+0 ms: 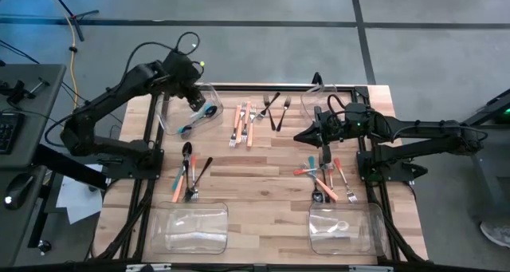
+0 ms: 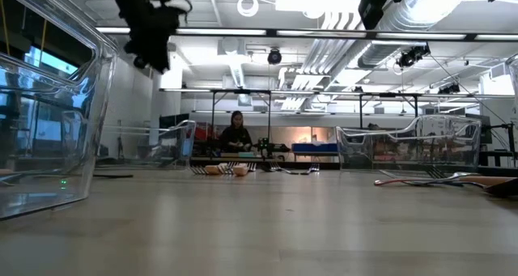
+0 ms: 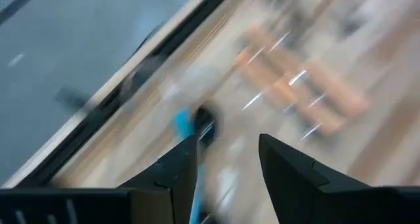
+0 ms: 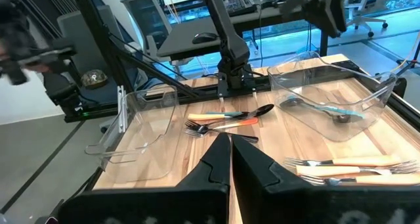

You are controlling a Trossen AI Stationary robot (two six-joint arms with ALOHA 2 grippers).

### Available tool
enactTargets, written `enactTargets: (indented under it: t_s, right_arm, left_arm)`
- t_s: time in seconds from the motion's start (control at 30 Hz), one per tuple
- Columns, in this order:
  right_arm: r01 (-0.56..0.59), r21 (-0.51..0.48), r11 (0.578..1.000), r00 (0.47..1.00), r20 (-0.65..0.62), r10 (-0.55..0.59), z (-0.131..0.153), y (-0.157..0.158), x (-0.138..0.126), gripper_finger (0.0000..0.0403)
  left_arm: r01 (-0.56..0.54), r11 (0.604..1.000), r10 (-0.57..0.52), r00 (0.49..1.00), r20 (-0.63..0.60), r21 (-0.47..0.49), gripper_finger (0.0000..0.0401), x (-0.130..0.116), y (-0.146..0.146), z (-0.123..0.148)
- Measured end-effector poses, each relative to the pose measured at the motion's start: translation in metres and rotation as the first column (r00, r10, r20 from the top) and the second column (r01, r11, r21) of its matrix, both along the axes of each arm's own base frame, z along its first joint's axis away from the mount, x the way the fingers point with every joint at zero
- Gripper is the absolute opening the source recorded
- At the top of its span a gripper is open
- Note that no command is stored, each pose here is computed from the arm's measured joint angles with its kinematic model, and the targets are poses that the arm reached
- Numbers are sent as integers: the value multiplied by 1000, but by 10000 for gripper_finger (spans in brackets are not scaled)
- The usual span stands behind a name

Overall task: Sort silverware by color (type)
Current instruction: Put the light orange fork into the bottom left transparent bin

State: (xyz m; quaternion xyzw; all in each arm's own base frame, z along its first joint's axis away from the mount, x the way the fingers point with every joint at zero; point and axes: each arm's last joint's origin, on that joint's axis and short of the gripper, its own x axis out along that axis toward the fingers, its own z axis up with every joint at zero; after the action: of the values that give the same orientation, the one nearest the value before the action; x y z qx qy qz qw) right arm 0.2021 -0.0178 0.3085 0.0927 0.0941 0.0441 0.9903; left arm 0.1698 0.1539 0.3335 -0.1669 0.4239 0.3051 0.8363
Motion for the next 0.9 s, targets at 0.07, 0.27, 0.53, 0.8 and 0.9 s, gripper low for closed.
enactTargets:
  t_s: [0.07, 0.27, 0.53, 0.8, 0.9]
  right_arm:
    - [0, 0, 1000, 1000, 0, 0, 0, 0, 0, 0]
    - [-3, 0, 1000, 1000, 1, 3, 0, 0, 0, 0]
    - [-3, -4, 1000, 999, 41, 3, 4, 0, 1, 0]
    - [-3, -6, 1000, 999, 55, 3, 5, 0, 1, 0]
    - [-3, -7, 1000, 998, 59, 3, 6, 0, 1, 0]
  left_arm:
    - [36, 999, -39, 991, 130, 29, 151, 4, -11, 6]
    - [136, 978, -196, 860, 472, 158, 151, 13, -60, 14]
    - [201, 944, -330, 638, 696, 262, 151, 16, -126, -20]
    - [168, 931, -357, 606, 711, 324, 115, 17, -153, -47]
    - [174, 925, -370, 609, 702, 337, 77, 17, -154, -48]
